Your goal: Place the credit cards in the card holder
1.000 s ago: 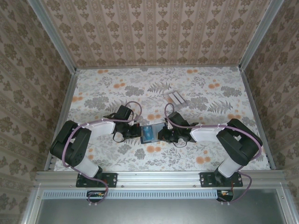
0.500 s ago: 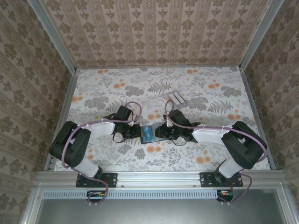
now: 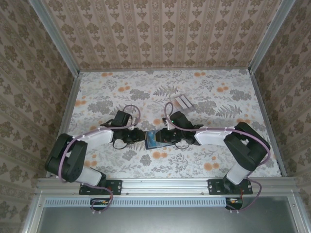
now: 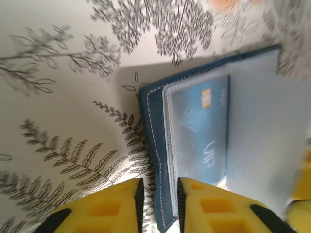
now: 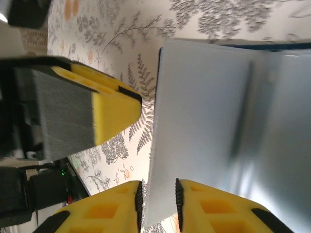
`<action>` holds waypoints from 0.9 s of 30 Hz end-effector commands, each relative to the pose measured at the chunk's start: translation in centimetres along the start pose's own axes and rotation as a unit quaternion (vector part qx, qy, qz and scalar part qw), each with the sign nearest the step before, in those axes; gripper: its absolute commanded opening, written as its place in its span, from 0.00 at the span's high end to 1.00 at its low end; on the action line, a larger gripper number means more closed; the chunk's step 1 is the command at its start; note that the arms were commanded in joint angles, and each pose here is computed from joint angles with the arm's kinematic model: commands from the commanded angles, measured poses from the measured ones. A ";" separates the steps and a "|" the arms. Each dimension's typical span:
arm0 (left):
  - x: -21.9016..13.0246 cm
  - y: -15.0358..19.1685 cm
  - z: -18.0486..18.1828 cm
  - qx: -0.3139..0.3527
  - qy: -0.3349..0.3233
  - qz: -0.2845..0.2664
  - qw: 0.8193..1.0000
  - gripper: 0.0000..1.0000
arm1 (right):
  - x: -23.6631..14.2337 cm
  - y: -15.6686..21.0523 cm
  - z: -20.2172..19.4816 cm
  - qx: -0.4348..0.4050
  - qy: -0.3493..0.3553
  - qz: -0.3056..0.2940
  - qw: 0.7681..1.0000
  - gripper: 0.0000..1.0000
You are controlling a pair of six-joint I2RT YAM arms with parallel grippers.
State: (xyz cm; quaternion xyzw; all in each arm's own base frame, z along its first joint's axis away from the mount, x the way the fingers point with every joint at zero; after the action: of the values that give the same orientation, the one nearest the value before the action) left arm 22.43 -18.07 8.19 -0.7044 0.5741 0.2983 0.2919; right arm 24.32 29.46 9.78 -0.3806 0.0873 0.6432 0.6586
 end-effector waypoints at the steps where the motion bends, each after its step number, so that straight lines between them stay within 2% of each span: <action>1: -1.8 -0.9 -0.3 -0.028 0.047 -0.033 0.998 0.69 | 2.1 0.7 1.2 -0.057 -0.023 0.040 0.997 0.70; 4: -3.0 -1.4 0.4 -0.053 0.062 -0.050 0.995 0.68 | 3.6 1.4 1.7 -0.074 -0.032 0.057 0.995 0.68; 8: -4.0 -1.4 0.8 -0.052 0.044 -0.050 0.996 0.63 | 2.7 0.7 2.4 -0.086 -0.027 0.041 0.995 0.65; 13: -4.7 -1.6 0.6 -0.036 0.012 -0.053 0.998 0.61 | -1.7 -1.8 2.5 -0.154 0.055 0.002 0.987 0.58; 18: -6.0 -2.0 0.1 -0.008 -0.026 -0.094 0.995 0.60 | -6.7 -6.3 0.5 -0.176 0.126 -0.058 0.974 0.56; 23: -9.1 -2.4 0.0 0.034 -0.090 -0.149 0.984 0.59 | -10.9 -10.6 -3.0 -0.203 0.279 -0.079 0.935 0.53; 27: -11.4 -2.6 0.1 0.065 -0.139 -0.180 0.972 0.48 | -12.6 -13.6 -5.3 -0.240 0.377 -0.065 0.892 0.43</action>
State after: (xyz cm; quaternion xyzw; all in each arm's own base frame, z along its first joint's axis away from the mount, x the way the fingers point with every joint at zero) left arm 23.48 -12.00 16.03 -0.7538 0.4408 0.2763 0.4014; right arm 35.49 20.43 20.06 -0.6691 0.0861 0.4379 0.5943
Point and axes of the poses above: each hand's point on the last joint's axis, 136 mm out from that joint toward the fingers, its own x axis out along the fingers, its own z axis along the line the jaws close on, y = z × x, the point moved 5 cm from there along -x, back along the fingers, and after that the axes turned 8 degrees about -x, right-handed, at the moved point
